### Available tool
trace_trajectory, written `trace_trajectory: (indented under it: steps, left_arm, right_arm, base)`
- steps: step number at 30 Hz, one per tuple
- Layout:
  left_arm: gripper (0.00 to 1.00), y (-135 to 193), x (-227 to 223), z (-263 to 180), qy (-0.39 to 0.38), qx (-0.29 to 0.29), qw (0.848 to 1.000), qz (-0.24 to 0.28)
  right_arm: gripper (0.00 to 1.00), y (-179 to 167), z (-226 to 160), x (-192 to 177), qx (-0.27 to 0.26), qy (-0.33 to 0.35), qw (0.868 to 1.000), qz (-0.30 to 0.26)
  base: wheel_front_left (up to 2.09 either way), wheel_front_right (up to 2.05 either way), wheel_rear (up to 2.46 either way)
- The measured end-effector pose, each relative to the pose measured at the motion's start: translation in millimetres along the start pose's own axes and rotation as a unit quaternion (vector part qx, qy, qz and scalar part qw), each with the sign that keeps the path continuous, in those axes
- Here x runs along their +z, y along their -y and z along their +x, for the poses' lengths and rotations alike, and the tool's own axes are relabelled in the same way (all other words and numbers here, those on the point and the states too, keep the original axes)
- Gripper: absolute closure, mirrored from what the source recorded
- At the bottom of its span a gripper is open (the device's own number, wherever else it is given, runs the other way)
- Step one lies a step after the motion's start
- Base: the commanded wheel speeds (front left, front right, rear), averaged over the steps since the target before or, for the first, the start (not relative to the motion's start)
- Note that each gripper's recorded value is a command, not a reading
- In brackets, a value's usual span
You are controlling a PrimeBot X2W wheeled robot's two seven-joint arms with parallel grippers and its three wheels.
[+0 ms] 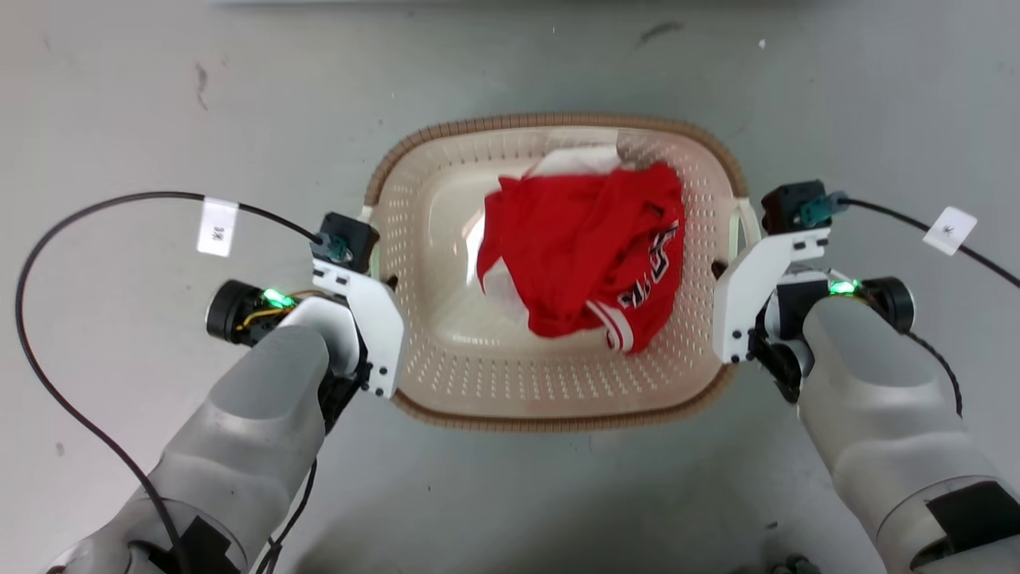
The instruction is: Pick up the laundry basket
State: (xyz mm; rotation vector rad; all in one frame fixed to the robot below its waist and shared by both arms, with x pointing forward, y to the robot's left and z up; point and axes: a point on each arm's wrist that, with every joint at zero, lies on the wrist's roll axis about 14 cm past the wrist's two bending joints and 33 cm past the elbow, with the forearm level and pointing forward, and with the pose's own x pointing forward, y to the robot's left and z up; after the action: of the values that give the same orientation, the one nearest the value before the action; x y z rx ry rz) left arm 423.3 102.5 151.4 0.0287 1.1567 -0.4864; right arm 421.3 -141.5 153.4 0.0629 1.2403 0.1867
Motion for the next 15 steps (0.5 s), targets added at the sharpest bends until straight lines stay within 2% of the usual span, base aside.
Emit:
trace_trajectory:
  steps: [9,15]
  left_arm:
    - [1.0,15.8,18.9,-41.4,-0.013,-0.009,1.0,0.011]
    - [1.0,25.8,20.7,-80.6,-0.042,-0.012,0.999,0.021]
  right_arm:
    - [1.0,-4.2,-41.8,11.7,-0.011,-0.037,0.998,-0.048]
    - [1.0,-11.3,-77.5,13.9,-0.017,-0.064,0.996,-0.062]
  base:
    - [0.0,0.0,0.0]
    - [0.0,0.0,0.0]
